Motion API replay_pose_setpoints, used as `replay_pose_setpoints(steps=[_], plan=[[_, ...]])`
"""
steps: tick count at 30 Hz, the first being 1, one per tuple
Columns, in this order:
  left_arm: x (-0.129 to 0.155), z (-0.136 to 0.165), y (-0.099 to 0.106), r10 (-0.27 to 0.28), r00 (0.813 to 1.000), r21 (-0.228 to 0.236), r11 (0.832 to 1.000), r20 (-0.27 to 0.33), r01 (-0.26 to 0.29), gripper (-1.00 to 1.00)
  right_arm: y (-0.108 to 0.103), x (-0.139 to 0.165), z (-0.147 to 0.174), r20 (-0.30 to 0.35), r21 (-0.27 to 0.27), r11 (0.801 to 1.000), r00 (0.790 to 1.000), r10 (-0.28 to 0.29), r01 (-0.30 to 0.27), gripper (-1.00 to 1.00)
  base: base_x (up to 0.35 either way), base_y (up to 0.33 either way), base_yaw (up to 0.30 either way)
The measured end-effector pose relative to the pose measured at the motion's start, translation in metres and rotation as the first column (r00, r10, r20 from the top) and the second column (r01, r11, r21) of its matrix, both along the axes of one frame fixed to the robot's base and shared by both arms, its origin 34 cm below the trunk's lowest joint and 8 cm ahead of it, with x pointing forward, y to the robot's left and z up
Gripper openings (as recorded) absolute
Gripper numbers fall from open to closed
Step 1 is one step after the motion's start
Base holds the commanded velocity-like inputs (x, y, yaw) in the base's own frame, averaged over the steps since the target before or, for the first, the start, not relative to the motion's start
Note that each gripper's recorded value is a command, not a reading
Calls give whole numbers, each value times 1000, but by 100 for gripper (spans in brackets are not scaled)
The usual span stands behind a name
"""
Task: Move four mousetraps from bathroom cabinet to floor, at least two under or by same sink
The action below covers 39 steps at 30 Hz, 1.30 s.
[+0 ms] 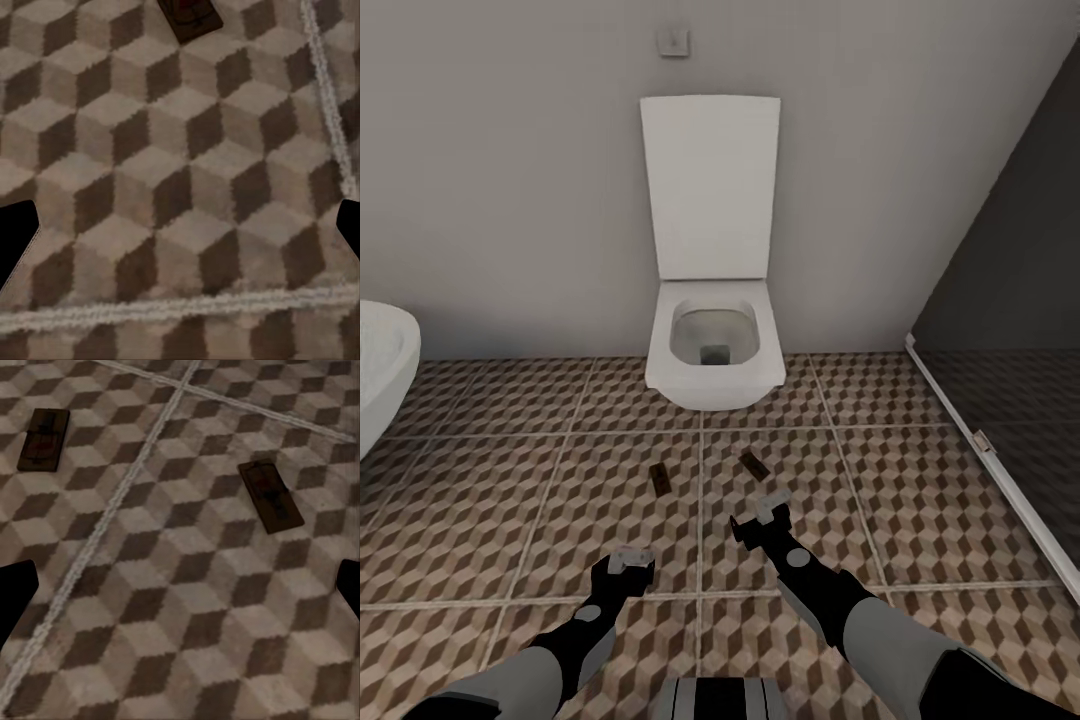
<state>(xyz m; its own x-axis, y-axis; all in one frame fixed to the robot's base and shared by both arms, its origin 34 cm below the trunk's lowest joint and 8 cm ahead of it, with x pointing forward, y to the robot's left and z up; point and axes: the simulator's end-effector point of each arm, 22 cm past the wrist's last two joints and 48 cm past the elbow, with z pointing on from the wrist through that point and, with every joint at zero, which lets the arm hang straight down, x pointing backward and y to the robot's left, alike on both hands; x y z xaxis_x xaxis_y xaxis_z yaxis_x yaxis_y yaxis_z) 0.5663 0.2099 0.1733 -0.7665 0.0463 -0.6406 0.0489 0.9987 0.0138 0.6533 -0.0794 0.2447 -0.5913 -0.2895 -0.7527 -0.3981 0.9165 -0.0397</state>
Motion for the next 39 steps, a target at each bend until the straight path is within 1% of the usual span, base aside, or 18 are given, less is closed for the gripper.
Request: replay_pose_setpoints(steps=[24, 39], plan=[[10, 51, 1, 0, 1000, 2, 1000, -9, 0, 100, -5, 11, 49, -6, -11, 1000, 1000, -3, 3, 100, 0, 0, 0], [17, 83, 1, 0, 1000, 3, 1000, -10, 0, 100, -8, 17, 81, 5, -9, 1000, 1000, -7, 7, 100, 0, 0, 0]])
